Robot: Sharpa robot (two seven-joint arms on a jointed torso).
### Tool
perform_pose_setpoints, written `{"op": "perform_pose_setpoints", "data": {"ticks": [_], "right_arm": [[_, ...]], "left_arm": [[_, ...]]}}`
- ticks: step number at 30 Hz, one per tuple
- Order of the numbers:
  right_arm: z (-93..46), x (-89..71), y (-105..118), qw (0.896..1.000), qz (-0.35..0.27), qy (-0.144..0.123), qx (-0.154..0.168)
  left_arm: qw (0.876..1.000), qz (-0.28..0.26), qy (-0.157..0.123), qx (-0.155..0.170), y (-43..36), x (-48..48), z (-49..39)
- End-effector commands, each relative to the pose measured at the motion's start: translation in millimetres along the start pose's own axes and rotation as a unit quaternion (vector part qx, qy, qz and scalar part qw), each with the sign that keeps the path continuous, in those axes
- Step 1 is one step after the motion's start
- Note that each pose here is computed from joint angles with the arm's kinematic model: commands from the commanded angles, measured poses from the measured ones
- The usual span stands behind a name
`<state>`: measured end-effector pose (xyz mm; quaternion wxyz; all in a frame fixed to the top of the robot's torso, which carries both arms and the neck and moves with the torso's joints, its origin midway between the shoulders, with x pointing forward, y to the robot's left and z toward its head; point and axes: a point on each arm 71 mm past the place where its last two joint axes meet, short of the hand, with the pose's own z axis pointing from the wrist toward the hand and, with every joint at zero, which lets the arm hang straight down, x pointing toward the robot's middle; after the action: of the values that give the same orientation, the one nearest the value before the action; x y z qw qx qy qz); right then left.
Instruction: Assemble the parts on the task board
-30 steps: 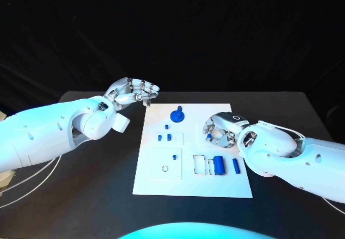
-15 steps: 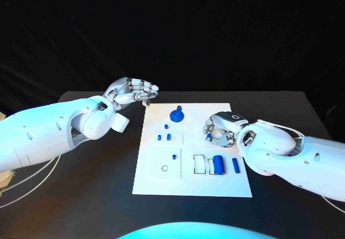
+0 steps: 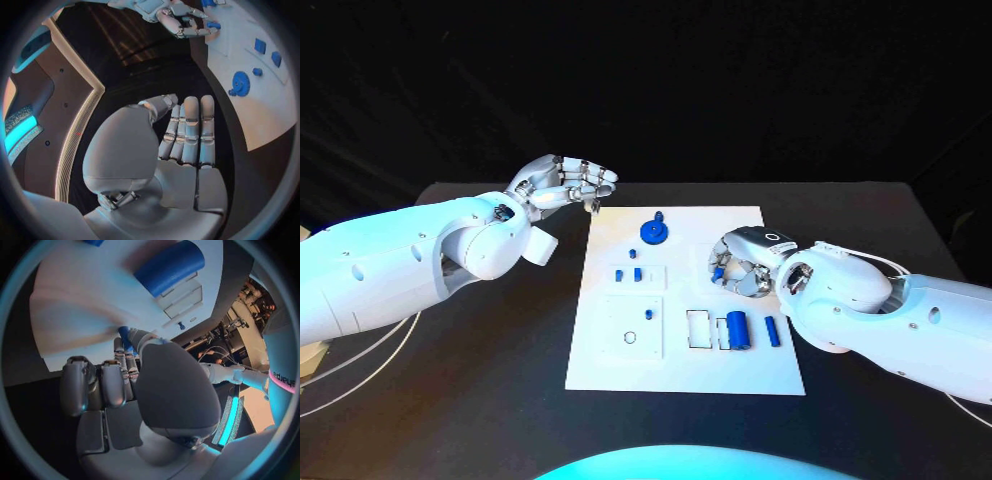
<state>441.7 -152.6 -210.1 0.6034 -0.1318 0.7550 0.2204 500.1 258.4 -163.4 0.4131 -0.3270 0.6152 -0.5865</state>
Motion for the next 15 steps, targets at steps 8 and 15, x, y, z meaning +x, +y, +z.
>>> {"op": "perform_pose_setpoints", "data": {"ticks": [8,15], "right_arm": [[-0.4,1.3,1.5,1.0,-0.006,0.004,-0.003],[-1.1,-1.9,4.6,1.0,0.008,-0.021,-0.011]], "left_arm": [[1.0,-0.002,0.008,0.003,-1.1,1.8,0.1],[1.0,-0.002,0.008,0.003,-1.0,1.8,0.2]]}}
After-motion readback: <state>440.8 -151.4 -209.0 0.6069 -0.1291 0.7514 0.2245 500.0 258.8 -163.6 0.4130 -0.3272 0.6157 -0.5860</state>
